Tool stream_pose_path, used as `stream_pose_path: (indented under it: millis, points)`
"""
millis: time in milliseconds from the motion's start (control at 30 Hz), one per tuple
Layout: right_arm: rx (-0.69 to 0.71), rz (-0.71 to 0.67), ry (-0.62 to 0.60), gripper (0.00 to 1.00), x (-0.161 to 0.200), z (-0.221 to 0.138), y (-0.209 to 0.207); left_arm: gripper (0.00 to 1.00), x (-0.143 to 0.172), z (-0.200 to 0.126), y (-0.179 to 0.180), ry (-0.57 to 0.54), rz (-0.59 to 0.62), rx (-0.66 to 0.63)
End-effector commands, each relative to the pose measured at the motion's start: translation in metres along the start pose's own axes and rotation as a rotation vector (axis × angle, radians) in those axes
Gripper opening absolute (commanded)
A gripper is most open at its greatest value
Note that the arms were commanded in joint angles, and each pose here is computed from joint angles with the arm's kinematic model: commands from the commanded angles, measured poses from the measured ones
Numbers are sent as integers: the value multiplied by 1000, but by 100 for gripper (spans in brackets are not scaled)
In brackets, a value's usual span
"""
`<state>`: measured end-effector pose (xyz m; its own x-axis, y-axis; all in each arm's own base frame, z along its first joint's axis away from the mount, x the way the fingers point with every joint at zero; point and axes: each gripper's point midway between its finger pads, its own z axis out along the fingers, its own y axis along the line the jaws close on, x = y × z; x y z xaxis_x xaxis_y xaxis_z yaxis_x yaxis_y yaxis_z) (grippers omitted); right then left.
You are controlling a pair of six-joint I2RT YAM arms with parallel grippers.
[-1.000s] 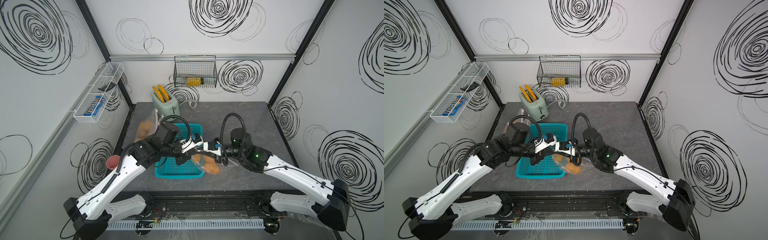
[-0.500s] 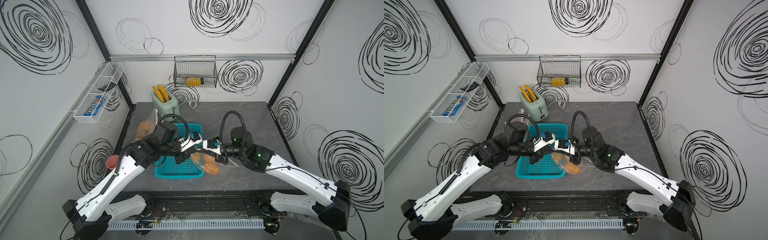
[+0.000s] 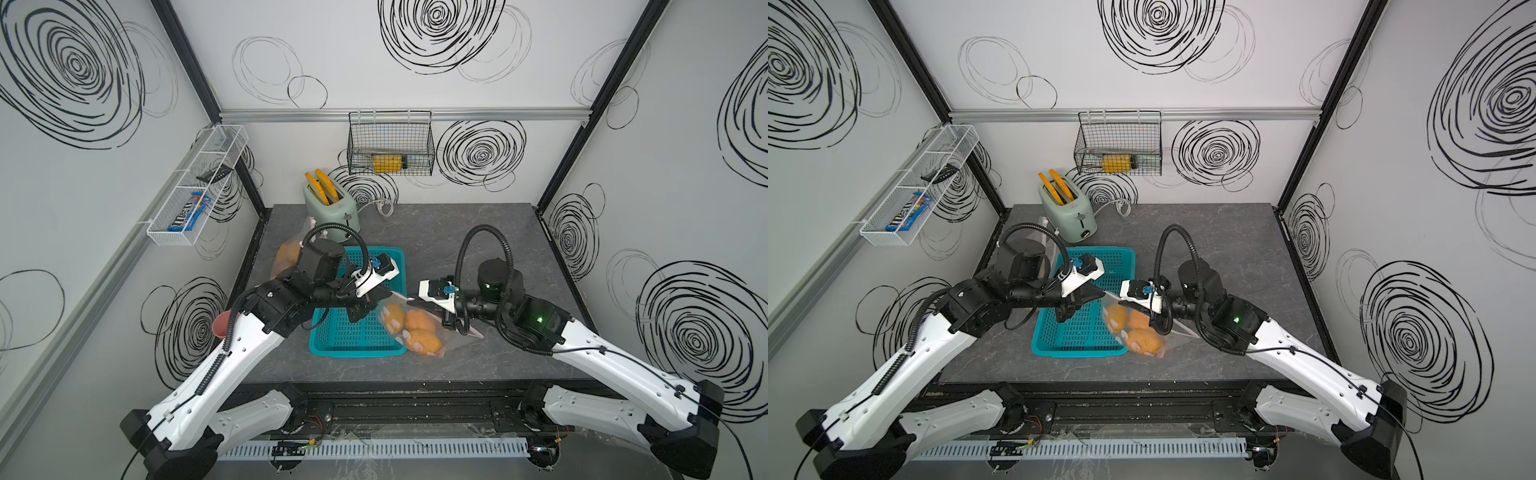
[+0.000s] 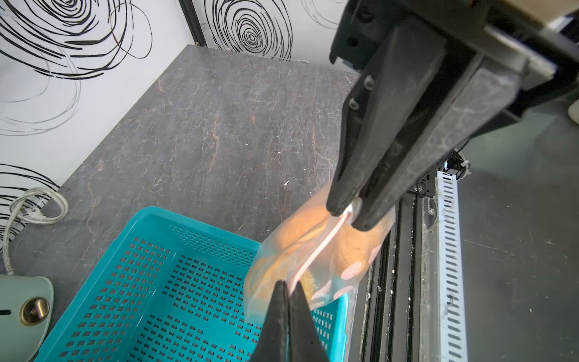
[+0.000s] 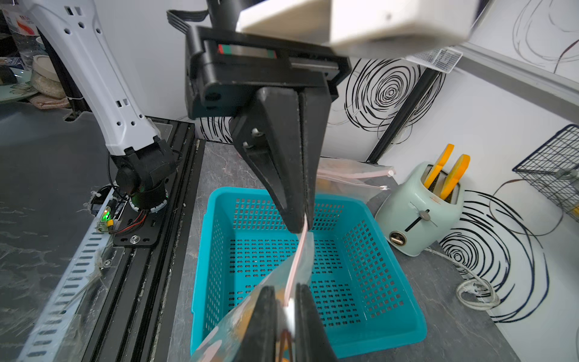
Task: Put the potatoes into a zipper bag and zip it
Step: Zip the zipper on the zipper food storage bag.
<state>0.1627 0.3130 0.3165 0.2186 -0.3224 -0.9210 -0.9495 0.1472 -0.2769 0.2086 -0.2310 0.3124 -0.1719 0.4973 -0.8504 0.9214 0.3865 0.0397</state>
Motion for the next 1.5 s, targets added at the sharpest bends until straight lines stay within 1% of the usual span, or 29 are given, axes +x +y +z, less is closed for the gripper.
stream_pose_path:
  millis: [0,100,267,433,633,733,900,1000,1200,1467]
  points:
    - [-39,52,86,10,25,-10,17,0,-13,-18,32,-52,-3,-168]
    - [-20,63,98,11,26,-15,16,0,-15,-21,37,-59,-6,-200]
    - [-12,77,106,11,24,-23,17,0,-20,-24,39,-78,-2,-215]
    - [9,82,139,13,30,-29,17,0,-22,-29,43,-85,3,-249]
    - [21,88,173,13,36,-37,18,0,-23,-34,46,-87,0,-277]
    - [31,91,195,12,40,-41,18,0,-25,-38,50,-95,-5,-306]
    - [48,94,208,12,43,-51,18,0,-31,-51,58,-155,-2,-388]
    - [51,102,216,12,45,-58,21,0,-31,-56,63,-158,-6,-414]
    - [77,105,234,11,52,-69,23,0,-30,-61,70,-160,-23,-445]
    - [98,112,281,10,61,-80,23,0,-31,-64,72,-176,-28,-451]
